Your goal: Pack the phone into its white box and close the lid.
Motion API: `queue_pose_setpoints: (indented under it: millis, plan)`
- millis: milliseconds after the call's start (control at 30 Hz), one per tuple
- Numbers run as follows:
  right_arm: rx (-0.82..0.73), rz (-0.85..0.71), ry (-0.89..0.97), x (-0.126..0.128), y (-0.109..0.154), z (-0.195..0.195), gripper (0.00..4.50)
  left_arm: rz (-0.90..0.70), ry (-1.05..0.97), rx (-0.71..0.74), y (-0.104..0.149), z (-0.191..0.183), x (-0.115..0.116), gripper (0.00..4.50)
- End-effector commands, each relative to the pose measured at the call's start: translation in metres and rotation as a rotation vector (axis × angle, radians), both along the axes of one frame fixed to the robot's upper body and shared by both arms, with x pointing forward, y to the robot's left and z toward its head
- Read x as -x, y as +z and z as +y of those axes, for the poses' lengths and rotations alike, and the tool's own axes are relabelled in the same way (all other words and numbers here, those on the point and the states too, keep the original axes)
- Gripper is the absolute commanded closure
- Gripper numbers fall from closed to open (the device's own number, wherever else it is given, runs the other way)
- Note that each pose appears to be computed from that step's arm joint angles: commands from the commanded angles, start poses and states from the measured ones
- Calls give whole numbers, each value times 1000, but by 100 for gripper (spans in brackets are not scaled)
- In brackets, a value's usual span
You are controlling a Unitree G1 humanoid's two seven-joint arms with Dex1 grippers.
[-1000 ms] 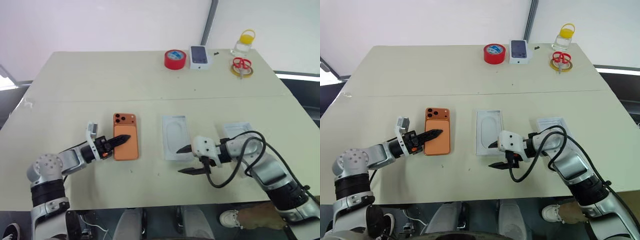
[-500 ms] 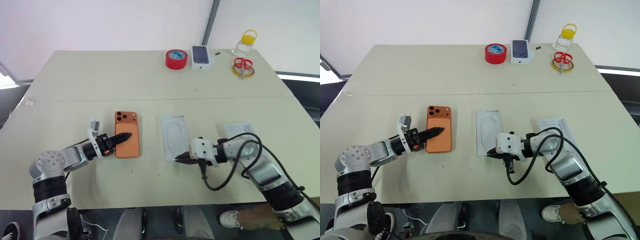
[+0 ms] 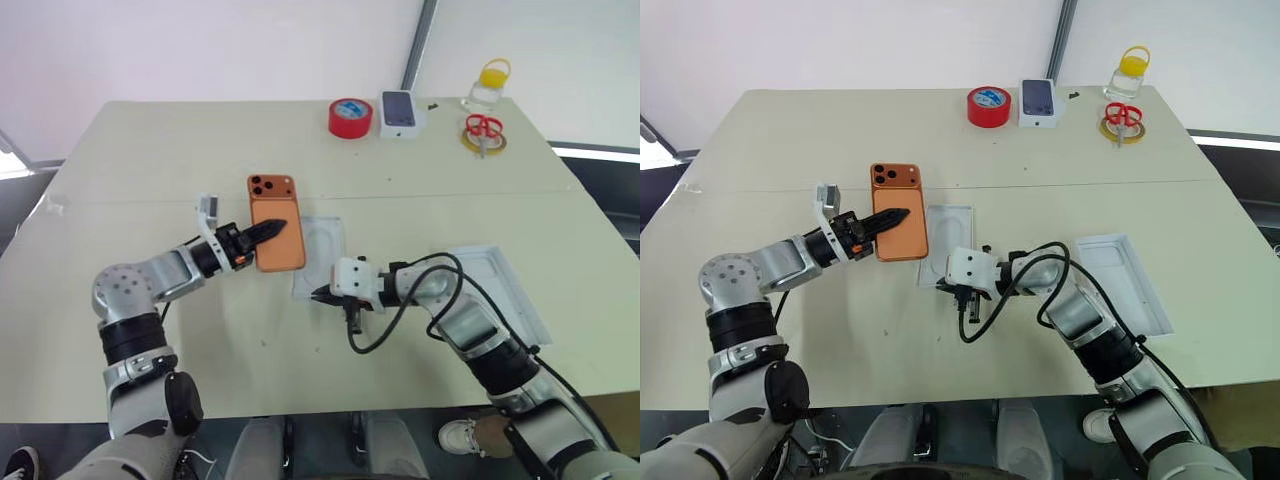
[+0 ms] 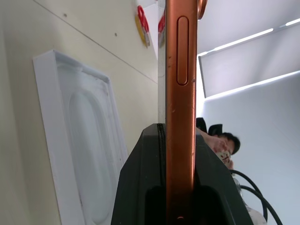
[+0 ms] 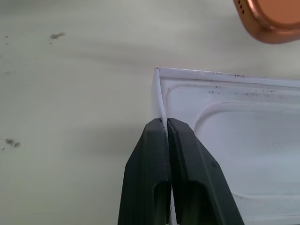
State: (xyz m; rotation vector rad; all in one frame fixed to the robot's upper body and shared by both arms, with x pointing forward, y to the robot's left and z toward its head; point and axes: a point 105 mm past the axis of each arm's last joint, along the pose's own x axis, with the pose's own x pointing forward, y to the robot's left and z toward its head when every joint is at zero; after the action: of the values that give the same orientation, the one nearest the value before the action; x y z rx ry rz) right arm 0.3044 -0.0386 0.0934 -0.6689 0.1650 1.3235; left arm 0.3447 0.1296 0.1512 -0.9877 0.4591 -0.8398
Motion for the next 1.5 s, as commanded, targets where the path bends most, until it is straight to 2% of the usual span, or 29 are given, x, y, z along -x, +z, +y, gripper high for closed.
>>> queue_pose_setpoints:
  millis: [33,133,200,300,433,533,600,667,833,867,1200,1300,1500]
  plan:
    - [-86,45,-16,2,16,3,302,-32,6,26,5,-3,-1,450]
    - [-141,129,33,22,31,-7,152,-25,-27,28,-1,-10,1,450]
    - [-152,136,20,25,39,-23,152,-14,-32,15,-5,-15,-3,450]
    - [-165,95,-82,12,46,-54,152,6,-68,-34,-14,-27,-4,450]
    - [-212,35,-202,-6,42,-86,152,38,-76,-49,-23,-38,-9,450]
    - [-198,7,-225,-10,36,-91,152,46,-84,-50,-27,-44,-11,450]
    - [-216,12,-212,-9,37,-85,147,64,-87,-45,-30,-51,-12,352]
    - [-219,9,-200,-7,37,-82,147,68,-93,-33,-30,-55,-11,277]
    - [-205,-4,-183,-8,36,-76,147,50,-147,-93,-33,-66,-3,29]
    - [-206,-6,-176,-8,36,-74,147,50,-150,-102,-33,-65,-3,4]
    - [-222,-18,-165,-11,37,-65,147,72,-133,-216,-33,-62,-10,4]
    - [-230,-19,-158,-10,36,-60,147,99,-152,-330,-36,-69,-9,4]
    - [-231,-28,-156,-10,34,-57,147,78,-204,-383,-19,-76,-3,4]
